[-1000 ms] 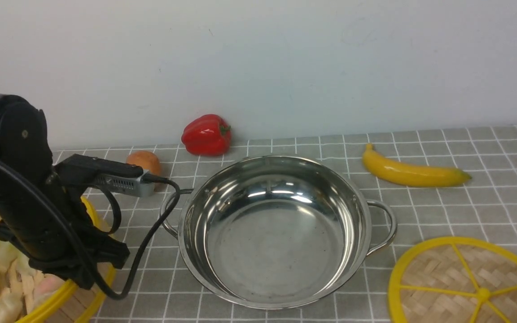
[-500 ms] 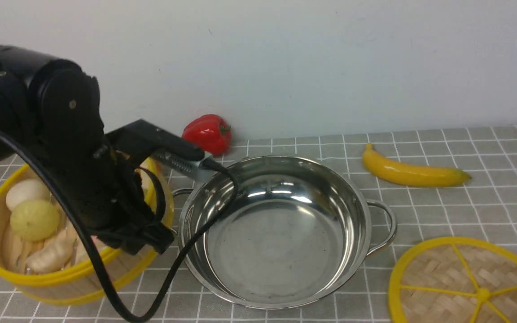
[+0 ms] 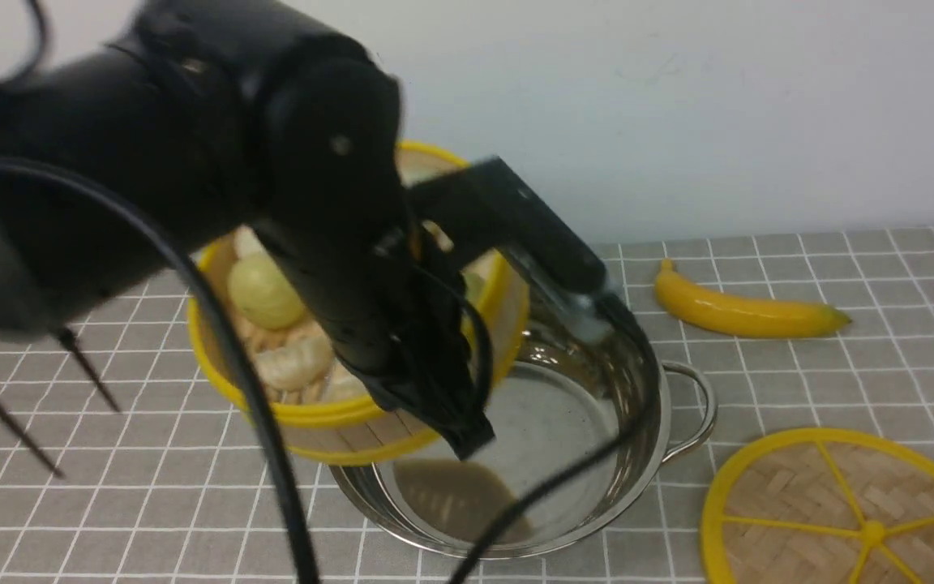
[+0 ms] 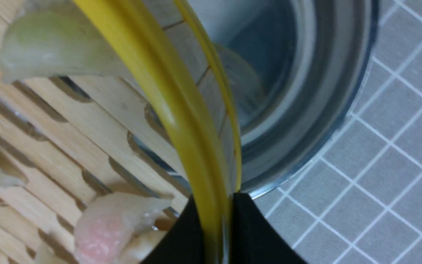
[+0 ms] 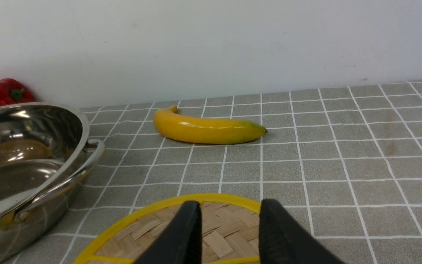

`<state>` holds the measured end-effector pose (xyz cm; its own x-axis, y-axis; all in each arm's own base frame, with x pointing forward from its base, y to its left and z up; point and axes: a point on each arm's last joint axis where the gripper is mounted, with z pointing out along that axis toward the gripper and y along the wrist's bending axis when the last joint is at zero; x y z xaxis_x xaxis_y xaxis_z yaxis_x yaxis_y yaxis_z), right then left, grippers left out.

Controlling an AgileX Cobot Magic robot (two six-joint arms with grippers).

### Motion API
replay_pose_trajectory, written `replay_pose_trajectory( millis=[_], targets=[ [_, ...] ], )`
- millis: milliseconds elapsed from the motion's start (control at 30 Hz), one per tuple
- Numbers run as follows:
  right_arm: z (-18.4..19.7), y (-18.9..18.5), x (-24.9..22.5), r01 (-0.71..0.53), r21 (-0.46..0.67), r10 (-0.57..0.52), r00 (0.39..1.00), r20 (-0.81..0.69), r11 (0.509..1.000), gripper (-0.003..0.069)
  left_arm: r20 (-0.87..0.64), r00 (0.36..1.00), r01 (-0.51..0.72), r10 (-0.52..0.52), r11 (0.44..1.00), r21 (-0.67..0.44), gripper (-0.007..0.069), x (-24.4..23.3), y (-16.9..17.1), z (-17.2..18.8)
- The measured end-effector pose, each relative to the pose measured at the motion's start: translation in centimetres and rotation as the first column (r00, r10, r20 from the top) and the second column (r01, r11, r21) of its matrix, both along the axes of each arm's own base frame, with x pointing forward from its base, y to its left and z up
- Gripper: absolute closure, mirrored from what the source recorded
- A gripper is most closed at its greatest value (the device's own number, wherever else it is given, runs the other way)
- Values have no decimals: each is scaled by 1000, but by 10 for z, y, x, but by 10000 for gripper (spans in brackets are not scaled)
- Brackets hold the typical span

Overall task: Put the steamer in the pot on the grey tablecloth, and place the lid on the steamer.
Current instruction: 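Place the bamboo steamer basket with dumplings into the steel pot with the left gripper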

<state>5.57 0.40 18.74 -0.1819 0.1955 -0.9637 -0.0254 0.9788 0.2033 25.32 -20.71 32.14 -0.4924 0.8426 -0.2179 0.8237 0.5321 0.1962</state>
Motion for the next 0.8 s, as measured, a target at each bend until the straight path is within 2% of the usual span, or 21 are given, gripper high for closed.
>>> replay_pose_trajectory(
  millis=[133,600,800],
  targets=[
    [0,0,0,0,0,0,1000,0,1000,416,-47,993,107,-104,993,52,568,1,-20,-23],
    [0,0,0,0,-1,0,1000,0,1000,416,-130,963,253,-237,960,123,568,11,-57,-86],
    [0,0,0,0,-1,0,1000,0,1000,416,-157,957,267,-245,953,142,568,13,-62,-100]
  ],
)
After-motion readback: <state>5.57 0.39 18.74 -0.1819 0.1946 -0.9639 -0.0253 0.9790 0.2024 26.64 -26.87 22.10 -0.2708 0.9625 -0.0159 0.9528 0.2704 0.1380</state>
